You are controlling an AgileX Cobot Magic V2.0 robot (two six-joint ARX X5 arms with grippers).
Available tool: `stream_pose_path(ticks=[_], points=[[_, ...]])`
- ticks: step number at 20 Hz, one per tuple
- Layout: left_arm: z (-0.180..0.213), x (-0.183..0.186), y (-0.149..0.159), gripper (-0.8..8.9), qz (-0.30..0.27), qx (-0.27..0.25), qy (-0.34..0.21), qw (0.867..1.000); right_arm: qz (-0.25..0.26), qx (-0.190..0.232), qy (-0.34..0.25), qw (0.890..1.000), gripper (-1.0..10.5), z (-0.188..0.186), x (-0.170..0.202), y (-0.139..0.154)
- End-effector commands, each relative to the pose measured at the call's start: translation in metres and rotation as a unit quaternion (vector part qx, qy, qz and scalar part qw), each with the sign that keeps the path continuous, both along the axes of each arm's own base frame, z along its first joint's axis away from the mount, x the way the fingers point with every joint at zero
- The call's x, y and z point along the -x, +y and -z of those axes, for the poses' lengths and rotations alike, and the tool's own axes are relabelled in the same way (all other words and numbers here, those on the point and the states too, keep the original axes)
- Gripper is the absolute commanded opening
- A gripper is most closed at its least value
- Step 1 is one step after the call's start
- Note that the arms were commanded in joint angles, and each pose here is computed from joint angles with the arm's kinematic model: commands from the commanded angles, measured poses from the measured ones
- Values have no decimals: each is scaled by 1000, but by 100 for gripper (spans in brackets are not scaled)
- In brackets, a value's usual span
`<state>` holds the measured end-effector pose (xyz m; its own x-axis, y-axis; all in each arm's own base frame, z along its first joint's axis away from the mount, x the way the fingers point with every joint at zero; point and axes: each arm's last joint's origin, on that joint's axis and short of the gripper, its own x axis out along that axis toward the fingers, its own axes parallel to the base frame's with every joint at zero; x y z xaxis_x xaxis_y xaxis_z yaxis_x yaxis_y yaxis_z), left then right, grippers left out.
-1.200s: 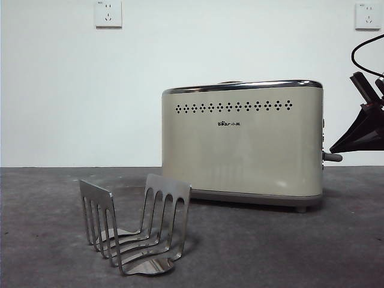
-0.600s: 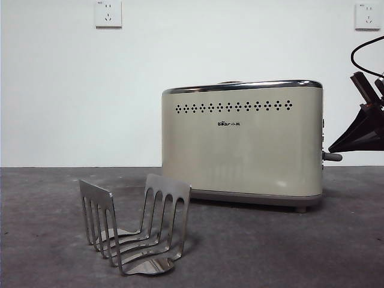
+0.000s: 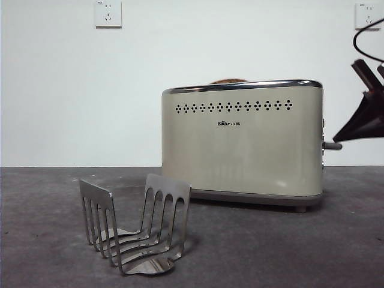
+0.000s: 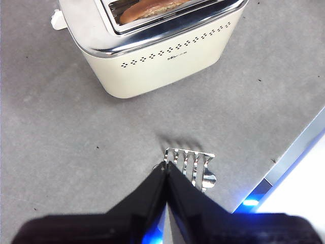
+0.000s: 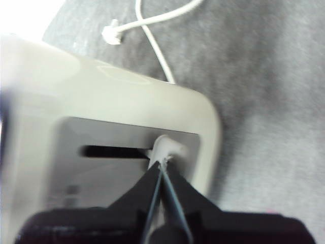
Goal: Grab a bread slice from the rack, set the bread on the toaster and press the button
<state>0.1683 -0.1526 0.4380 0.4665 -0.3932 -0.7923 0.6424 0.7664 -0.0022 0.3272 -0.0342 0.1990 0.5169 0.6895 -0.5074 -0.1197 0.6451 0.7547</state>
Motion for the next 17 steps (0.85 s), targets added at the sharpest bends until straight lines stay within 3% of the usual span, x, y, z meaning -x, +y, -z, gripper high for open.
stream_pose_path(ticks=[1,5,12,17], points=[[0,0,2,-4,-1,-1,-2,1000,-6,-4,-16,1000,-8,-16,-3,3],[0,0,1,-4,0,-2,-3,1000,-15,7,-52,998,-8,-50,1,12],[0,0,2,-3,12,-9,-9,1000,23,91,-104,990,-8,-119,37,25],[0,-1,3,-4,-3,-28,-25,999,86,210,-141,964,-8,-171,96,35]])
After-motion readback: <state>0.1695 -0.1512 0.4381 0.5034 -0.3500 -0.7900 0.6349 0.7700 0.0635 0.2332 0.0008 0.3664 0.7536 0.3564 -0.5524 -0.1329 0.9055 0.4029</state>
